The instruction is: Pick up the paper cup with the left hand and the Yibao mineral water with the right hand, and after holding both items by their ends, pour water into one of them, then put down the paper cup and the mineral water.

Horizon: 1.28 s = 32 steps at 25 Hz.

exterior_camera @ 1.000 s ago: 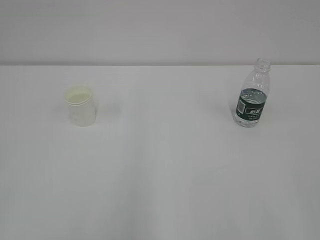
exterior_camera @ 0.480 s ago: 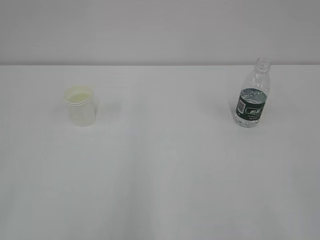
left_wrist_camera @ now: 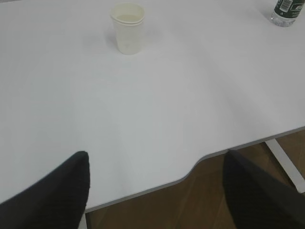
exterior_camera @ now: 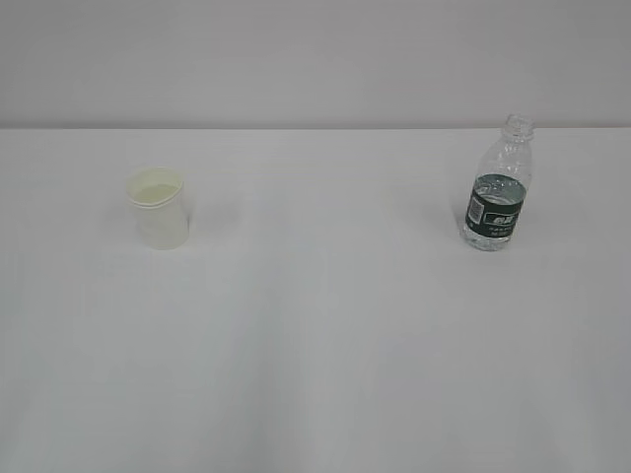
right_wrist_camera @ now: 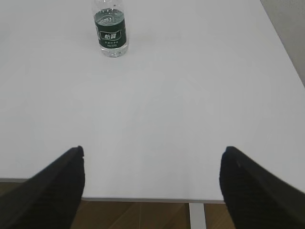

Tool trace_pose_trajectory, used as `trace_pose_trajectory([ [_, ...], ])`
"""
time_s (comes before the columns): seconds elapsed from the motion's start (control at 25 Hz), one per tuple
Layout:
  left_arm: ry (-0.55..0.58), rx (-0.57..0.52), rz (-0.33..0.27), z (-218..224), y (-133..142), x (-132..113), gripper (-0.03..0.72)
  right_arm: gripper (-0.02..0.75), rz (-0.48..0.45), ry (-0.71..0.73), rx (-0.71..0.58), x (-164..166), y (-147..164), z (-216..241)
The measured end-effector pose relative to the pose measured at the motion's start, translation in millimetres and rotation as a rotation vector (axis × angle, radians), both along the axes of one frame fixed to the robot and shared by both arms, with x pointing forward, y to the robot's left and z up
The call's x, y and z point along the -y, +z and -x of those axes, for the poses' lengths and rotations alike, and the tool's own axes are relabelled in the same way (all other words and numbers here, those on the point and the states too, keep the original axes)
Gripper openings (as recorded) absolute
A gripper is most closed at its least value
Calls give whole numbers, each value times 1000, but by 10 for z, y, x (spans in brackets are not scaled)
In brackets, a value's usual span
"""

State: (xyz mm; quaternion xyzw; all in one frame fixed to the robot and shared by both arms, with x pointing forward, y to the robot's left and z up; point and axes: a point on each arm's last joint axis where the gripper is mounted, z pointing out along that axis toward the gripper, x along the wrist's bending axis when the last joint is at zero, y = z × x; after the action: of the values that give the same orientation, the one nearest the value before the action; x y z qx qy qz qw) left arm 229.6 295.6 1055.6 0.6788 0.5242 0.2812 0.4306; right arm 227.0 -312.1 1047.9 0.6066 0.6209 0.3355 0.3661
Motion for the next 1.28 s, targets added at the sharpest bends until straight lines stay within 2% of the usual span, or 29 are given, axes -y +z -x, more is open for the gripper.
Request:
trace_pose_trajectory([
  [0.56, 2, 1, -3, -1, 0, -3, 631, 675, 0, 0, 0, 0, 0, 0],
  [0.92, 2, 1, -3, -1, 0, -3, 623, 573, 0, 0, 0, 0, 0, 0],
  [1.28, 2, 1, -3, -1, 0, -3, 615, 557, 0, 0, 0, 0, 0, 0],
])
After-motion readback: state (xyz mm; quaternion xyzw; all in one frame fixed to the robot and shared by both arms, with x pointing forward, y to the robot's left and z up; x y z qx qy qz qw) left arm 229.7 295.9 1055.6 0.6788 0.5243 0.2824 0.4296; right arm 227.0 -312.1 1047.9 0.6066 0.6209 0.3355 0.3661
